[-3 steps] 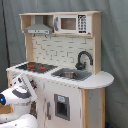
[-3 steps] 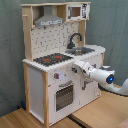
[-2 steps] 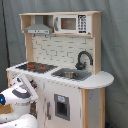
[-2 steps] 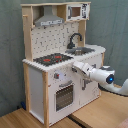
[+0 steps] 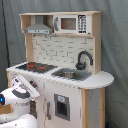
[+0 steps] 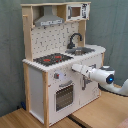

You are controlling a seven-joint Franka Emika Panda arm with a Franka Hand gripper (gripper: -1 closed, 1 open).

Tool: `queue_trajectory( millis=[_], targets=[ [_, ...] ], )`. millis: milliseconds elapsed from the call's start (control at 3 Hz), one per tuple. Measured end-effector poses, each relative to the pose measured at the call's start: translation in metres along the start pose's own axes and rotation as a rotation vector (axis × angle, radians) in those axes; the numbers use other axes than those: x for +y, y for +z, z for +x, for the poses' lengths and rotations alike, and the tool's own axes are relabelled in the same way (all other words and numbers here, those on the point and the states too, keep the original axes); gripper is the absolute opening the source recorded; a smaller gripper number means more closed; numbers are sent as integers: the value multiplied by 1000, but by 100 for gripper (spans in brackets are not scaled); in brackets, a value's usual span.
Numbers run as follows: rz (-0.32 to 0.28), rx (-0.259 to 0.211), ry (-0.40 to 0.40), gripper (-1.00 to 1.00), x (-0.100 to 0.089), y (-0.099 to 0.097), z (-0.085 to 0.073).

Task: Play with the kitchen

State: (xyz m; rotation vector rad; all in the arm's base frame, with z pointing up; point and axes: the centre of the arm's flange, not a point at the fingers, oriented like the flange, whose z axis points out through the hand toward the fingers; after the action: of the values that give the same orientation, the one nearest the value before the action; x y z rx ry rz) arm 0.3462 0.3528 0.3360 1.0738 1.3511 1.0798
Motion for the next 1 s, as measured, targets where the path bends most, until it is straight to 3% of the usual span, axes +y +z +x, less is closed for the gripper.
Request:
queue_trajectory(
  millis=[1000],
  targets=[
    [4,-7,-369,-100,0,0,0]
  ],
)
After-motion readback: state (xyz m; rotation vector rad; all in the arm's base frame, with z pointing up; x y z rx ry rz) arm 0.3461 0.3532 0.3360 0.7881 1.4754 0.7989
